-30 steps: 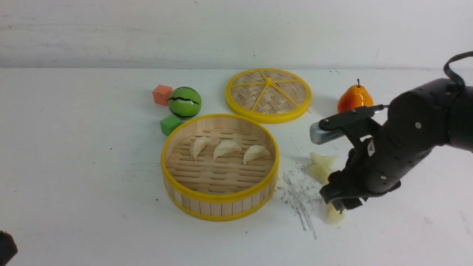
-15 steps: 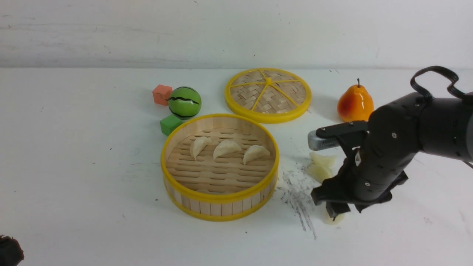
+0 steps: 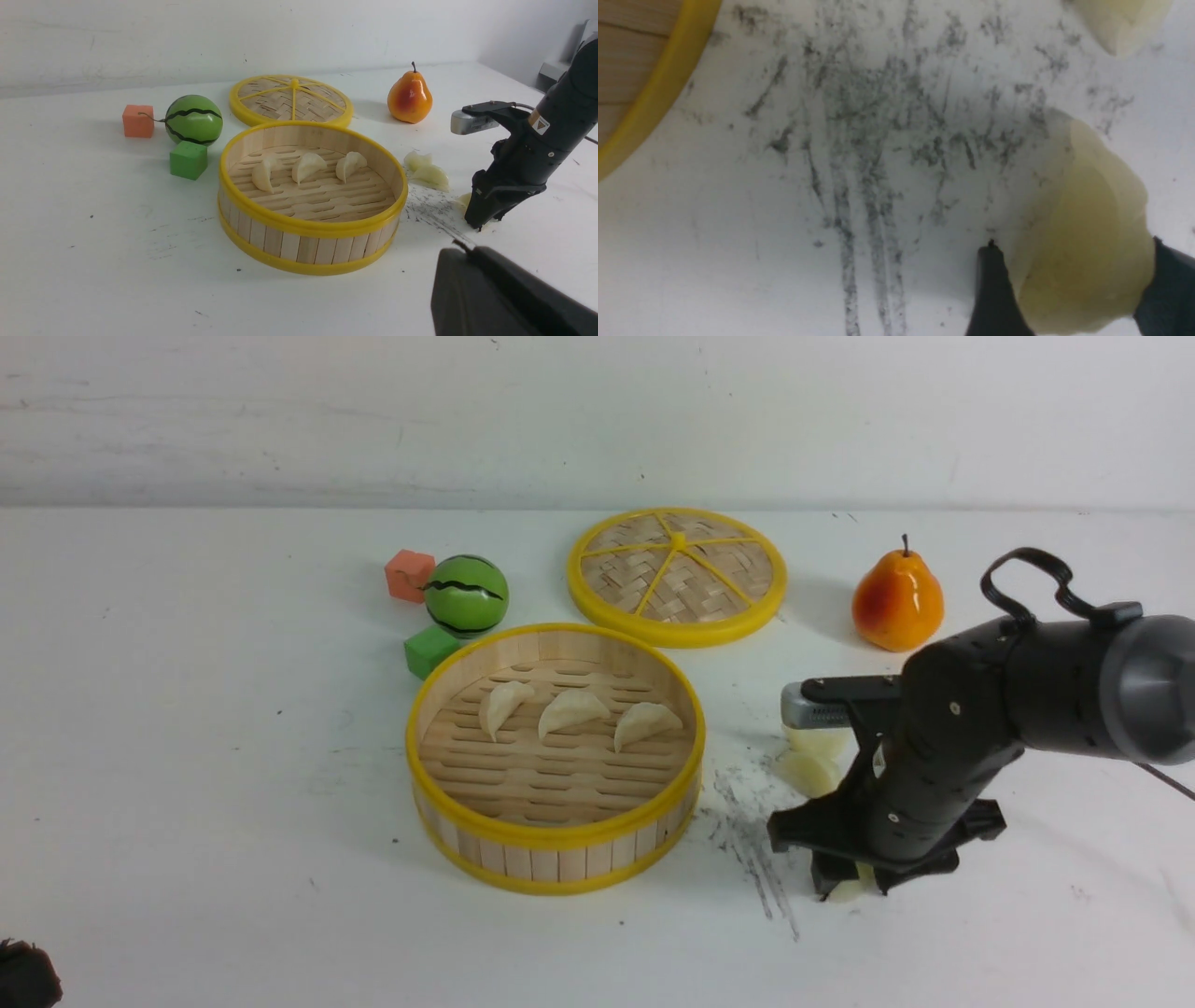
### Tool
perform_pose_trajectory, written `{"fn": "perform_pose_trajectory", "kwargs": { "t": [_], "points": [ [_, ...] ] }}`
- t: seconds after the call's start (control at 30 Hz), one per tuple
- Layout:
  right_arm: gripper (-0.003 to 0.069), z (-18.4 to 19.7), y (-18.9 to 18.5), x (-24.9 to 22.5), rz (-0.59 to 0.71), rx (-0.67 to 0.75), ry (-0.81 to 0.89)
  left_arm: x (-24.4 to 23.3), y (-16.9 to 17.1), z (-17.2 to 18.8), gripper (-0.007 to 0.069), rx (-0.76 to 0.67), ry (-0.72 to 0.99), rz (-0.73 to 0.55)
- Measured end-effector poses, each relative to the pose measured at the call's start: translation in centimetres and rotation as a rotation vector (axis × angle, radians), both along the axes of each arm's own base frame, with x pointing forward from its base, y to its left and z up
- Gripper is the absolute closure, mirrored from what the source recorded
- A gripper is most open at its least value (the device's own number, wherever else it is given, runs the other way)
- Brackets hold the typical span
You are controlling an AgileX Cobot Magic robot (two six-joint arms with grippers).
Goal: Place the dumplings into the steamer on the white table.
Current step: 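Reach for and grasp a dumpling lying on the table beside the steamer, then place the dumpling in the bamboo steamer basket with the right gripper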
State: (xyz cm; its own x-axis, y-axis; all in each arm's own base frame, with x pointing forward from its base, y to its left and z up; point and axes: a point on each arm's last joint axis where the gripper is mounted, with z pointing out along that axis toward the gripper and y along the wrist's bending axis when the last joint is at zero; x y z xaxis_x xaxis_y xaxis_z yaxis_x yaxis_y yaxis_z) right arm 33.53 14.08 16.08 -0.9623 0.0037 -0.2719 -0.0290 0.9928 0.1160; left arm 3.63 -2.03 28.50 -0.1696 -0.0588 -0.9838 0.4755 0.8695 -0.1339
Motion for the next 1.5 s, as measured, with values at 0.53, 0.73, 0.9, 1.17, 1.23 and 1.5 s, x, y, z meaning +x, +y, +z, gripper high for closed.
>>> {"fn": "perform_pose_trajectory", "kwargs": {
  "t": [0.53,0.73,0.9,1.17,1.23,1.5],
  "points": [
    [0.0419,2.1,-0.3,-0.6,0.132,-0.04,-0.027,0.0,0.0,-0.1,0.0639,0.012,0.007,0.003],
    [0.0419,9.2,0.3,-0.7,0.136,0.064,-0.167,0.0,0.1,-0.1,0.0639,0.028,0.001,0.008],
    [0.0419,12.6,4.1,-0.5,0.232,0.2,-0.246,0.0,0.1,-0.1,0.0639,0.024,-0.007,0.009],
    [0.0419,9.9,14.0,1.4,0.322,0.381,-0.266,0.0,0.1,-0.1,0.0639,0.025,-0.006,0.009],
    [0.0419,7.6,15.5,2.4,0.316,0.388,-0.241,0.0,0.1,-0.1,0.0639,0.027,-0.002,0.009],
    [0.0419,2.7,17.4,4.0,0.258,0.411,-0.154,0.0,0.1,-0.1,0.0639,0.03,0.002,0.009]
  ]
}}
